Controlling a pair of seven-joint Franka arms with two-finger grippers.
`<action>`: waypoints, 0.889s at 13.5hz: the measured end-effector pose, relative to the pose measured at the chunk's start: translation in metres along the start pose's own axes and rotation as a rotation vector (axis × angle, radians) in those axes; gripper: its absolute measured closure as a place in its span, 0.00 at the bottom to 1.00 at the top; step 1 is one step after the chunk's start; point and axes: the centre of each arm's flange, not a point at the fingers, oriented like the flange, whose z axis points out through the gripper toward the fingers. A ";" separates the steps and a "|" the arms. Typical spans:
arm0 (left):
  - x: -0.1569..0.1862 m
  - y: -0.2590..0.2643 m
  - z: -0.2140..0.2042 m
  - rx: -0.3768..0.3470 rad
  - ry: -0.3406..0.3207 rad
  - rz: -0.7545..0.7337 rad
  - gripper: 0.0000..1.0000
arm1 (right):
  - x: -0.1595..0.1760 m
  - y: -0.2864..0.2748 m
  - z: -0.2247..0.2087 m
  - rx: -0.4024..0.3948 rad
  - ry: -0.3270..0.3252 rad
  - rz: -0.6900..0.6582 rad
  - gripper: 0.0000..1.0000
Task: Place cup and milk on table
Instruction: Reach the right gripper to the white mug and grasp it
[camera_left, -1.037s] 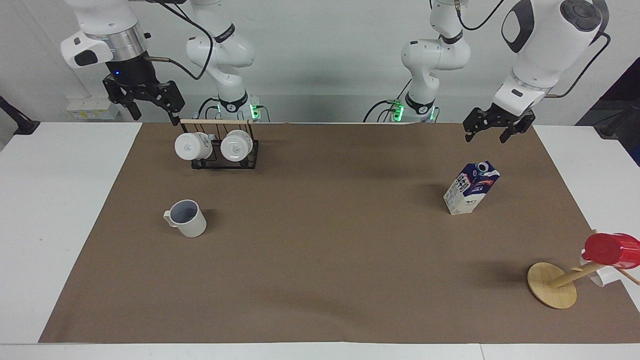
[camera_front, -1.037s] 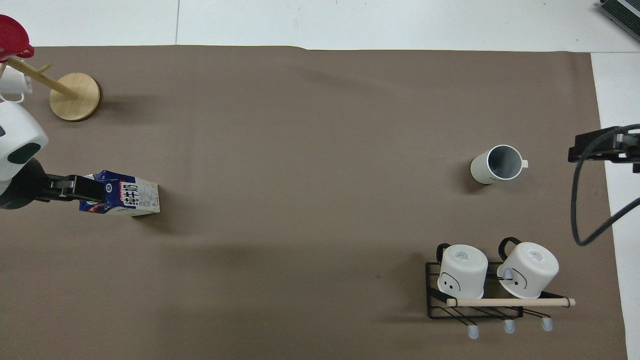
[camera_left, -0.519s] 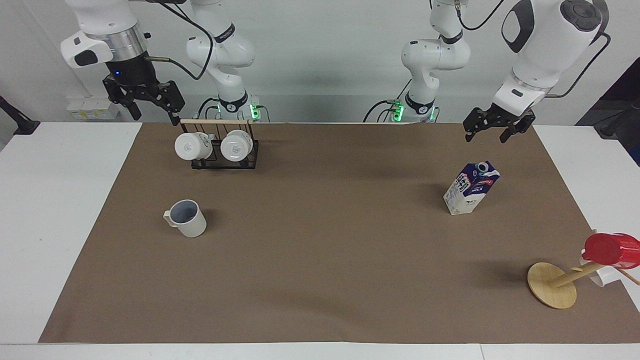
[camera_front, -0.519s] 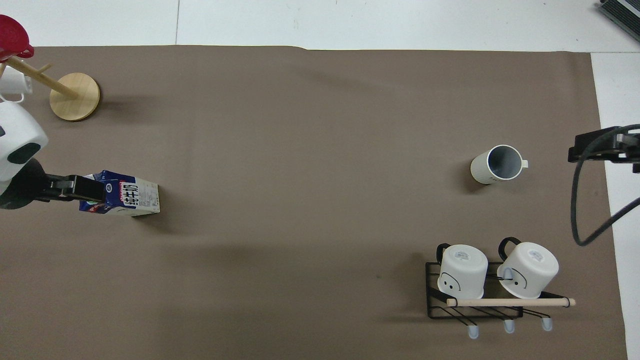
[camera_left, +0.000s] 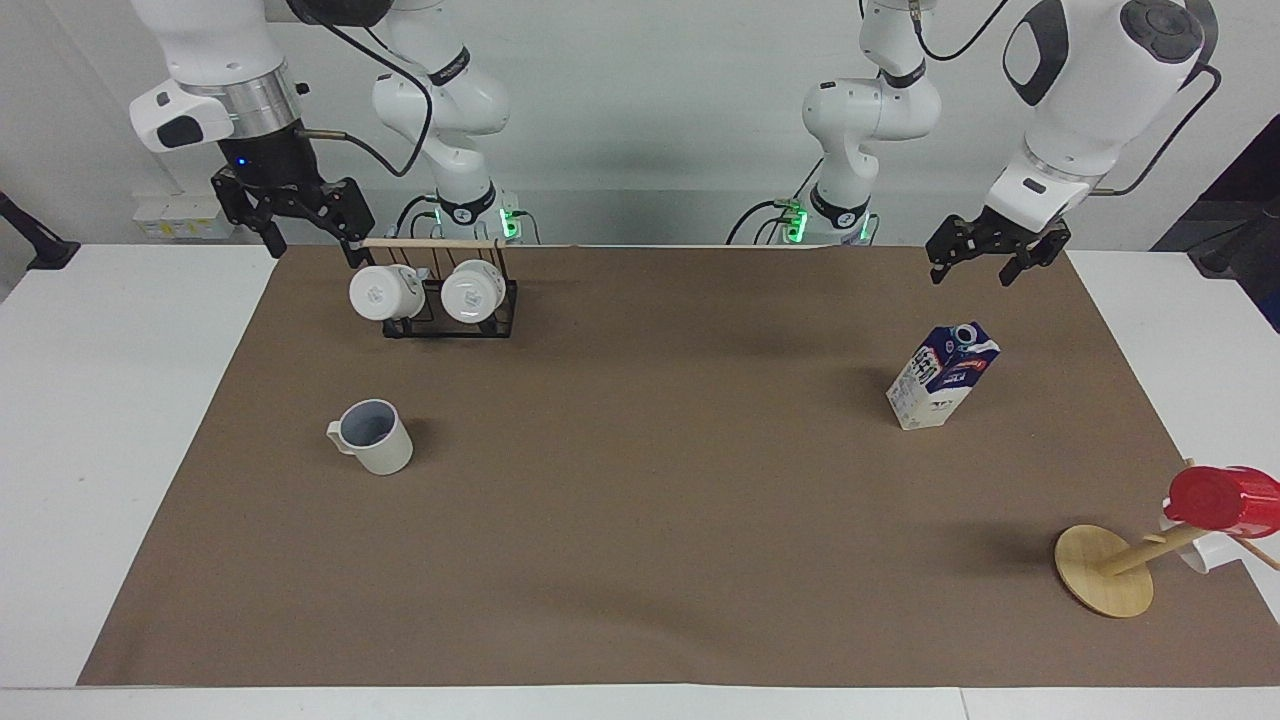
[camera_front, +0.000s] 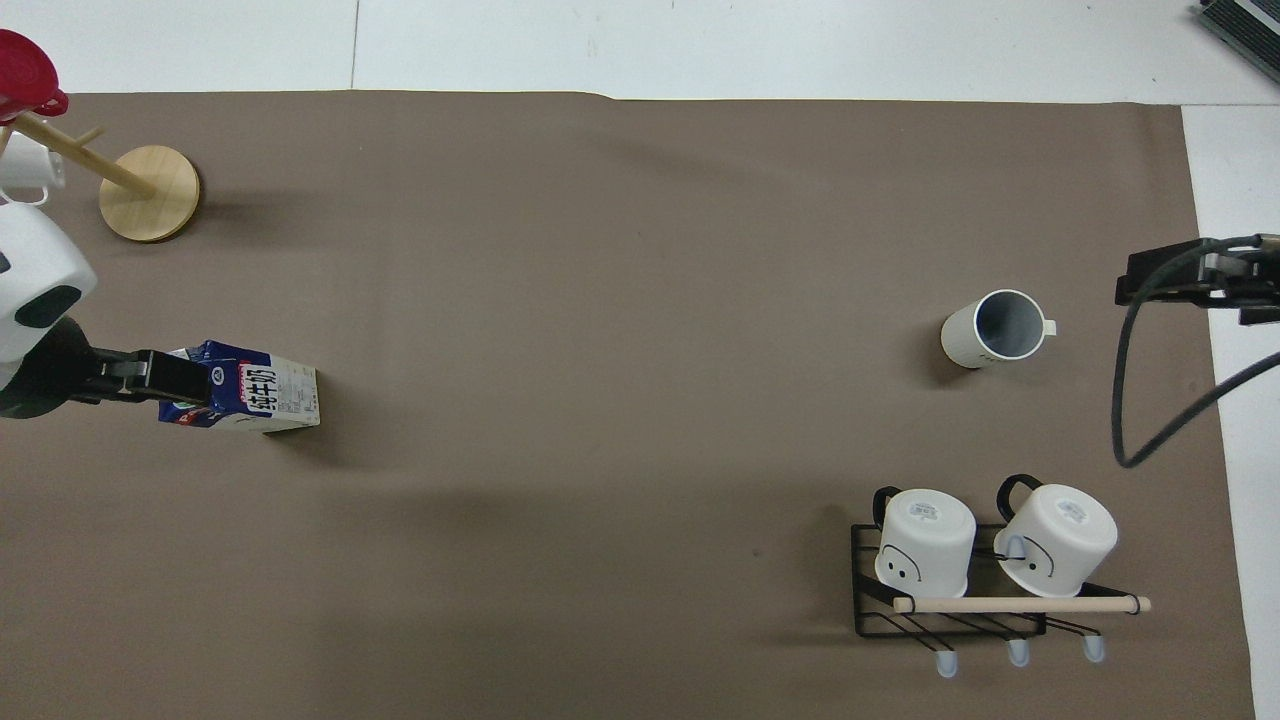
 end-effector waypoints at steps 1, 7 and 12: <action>0.000 0.000 0.000 0.000 0.000 0.000 0.00 | 0.003 -0.001 0.013 0.002 0.005 -0.001 0.00; 0.000 0.000 0.000 0.000 0.000 0.000 0.00 | 0.031 -0.011 0.103 0.011 -0.004 -0.011 0.00; -0.001 -0.008 0.009 -0.002 -0.015 -0.017 0.00 | 0.052 -0.030 0.187 0.027 -0.004 -0.034 0.00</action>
